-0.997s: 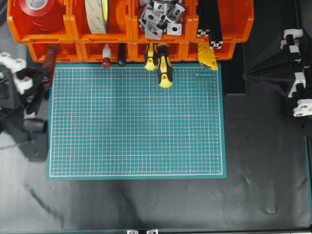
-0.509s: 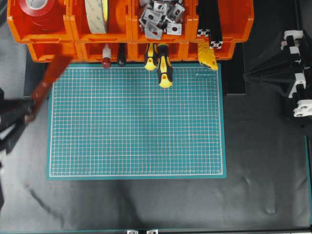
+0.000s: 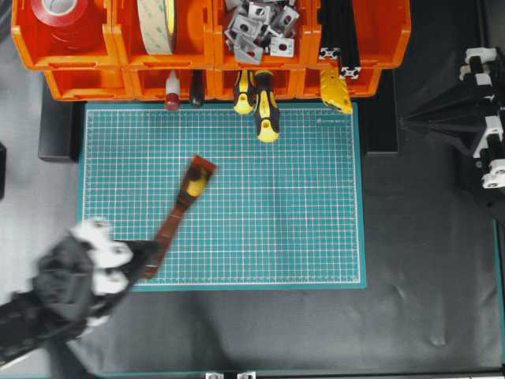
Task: Pick scraper from container rack with left arm.
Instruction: 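Pull the scraper out of the rack and carry it over the mat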
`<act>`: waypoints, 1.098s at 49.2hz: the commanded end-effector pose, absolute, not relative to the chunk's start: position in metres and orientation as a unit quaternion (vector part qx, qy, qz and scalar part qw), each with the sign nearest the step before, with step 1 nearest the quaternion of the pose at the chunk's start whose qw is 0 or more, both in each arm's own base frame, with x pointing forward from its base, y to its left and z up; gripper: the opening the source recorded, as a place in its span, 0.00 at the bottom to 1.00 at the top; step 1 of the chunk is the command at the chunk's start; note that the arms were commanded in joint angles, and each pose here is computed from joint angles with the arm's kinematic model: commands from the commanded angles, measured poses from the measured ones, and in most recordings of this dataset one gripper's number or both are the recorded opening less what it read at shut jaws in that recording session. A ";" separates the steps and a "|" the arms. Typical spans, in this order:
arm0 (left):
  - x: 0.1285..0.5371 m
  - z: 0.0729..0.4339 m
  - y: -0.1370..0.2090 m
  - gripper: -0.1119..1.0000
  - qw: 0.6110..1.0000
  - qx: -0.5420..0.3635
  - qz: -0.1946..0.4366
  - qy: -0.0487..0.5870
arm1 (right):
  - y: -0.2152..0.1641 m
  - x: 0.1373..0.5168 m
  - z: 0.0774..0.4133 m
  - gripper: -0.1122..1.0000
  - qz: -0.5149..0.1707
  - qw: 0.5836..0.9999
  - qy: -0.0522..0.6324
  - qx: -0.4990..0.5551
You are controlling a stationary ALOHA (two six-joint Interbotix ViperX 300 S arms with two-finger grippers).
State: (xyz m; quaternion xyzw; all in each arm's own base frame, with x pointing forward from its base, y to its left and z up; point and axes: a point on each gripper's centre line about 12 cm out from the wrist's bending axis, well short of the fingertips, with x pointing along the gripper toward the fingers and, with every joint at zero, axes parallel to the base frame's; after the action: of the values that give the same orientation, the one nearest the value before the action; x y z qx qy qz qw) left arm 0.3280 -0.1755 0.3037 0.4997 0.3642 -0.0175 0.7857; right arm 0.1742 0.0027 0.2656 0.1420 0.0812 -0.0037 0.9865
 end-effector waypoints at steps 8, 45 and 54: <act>0.369 0.286 -0.150 0.29 0.797 0.501 -0.048 0.335 | 0.003 0.174 0.273 0.11 -0.007 0.982 0.087 0.166; 0.401 0.232 -0.091 0.29 0.799 0.478 -0.059 0.360 | 0.000 0.172 0.272 0.11 -0.016 0.980 0.096 0.173; 0.404 0.232 -0.093 0.29 0.806 0.473 -0.068 0.348 | 0.000 0.172 0.272 0.11 -0.016 0.980 0.096 0.173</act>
State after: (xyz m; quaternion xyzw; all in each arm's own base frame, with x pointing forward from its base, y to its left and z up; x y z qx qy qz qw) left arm 0.4016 -0.0930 0.2200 0.4763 0.3649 -0.0707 0.7968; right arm 0.1699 0.0001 0.2597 0.1724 0.1091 -0.0182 0.9788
